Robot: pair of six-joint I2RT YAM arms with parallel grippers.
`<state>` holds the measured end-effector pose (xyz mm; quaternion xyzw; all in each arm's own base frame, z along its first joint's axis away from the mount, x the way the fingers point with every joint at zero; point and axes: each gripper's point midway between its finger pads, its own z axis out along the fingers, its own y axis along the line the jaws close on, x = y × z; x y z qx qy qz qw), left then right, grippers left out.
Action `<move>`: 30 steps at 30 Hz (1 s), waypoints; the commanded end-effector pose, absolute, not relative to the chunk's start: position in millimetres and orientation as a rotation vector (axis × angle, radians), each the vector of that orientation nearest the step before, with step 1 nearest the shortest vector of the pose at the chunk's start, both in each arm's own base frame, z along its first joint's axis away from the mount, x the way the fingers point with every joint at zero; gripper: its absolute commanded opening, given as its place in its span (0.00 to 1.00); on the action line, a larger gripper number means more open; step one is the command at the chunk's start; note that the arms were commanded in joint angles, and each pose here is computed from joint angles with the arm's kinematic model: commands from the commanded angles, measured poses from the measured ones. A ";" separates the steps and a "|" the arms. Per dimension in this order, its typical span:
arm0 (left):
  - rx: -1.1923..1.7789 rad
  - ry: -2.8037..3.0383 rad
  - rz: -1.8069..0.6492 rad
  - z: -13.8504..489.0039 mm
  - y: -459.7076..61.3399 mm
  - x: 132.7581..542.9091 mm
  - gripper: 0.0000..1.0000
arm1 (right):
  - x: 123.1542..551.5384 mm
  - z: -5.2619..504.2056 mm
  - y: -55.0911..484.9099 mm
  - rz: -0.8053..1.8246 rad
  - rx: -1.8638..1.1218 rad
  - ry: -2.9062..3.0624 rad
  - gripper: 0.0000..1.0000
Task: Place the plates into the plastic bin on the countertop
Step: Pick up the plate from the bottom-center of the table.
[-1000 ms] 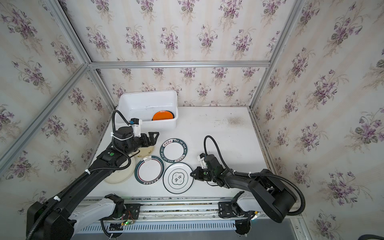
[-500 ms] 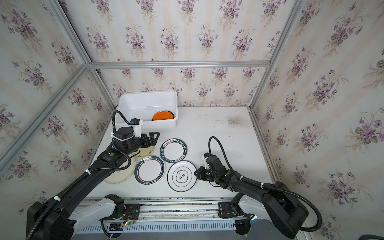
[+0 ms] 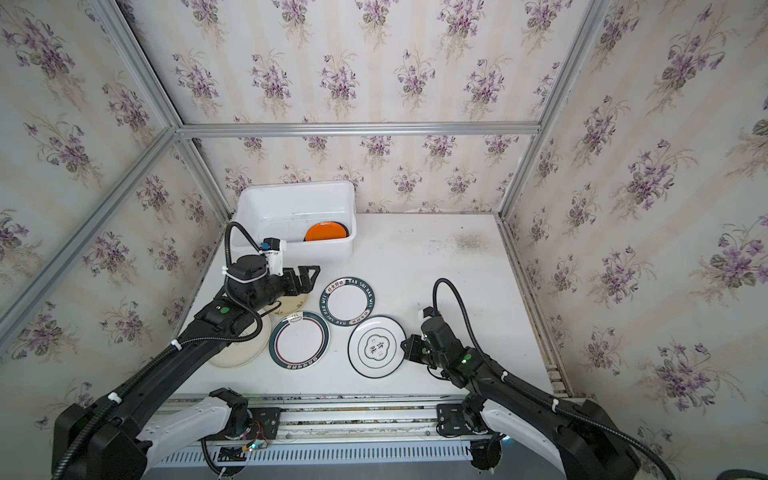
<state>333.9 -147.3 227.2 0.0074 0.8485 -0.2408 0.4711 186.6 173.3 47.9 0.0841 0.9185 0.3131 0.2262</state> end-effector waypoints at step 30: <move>0.031 2.064 -0.690 216.2 -168.6 344.7 1.00 | 253.6 133.1 135.6 0.743 0.397 2.328 0.00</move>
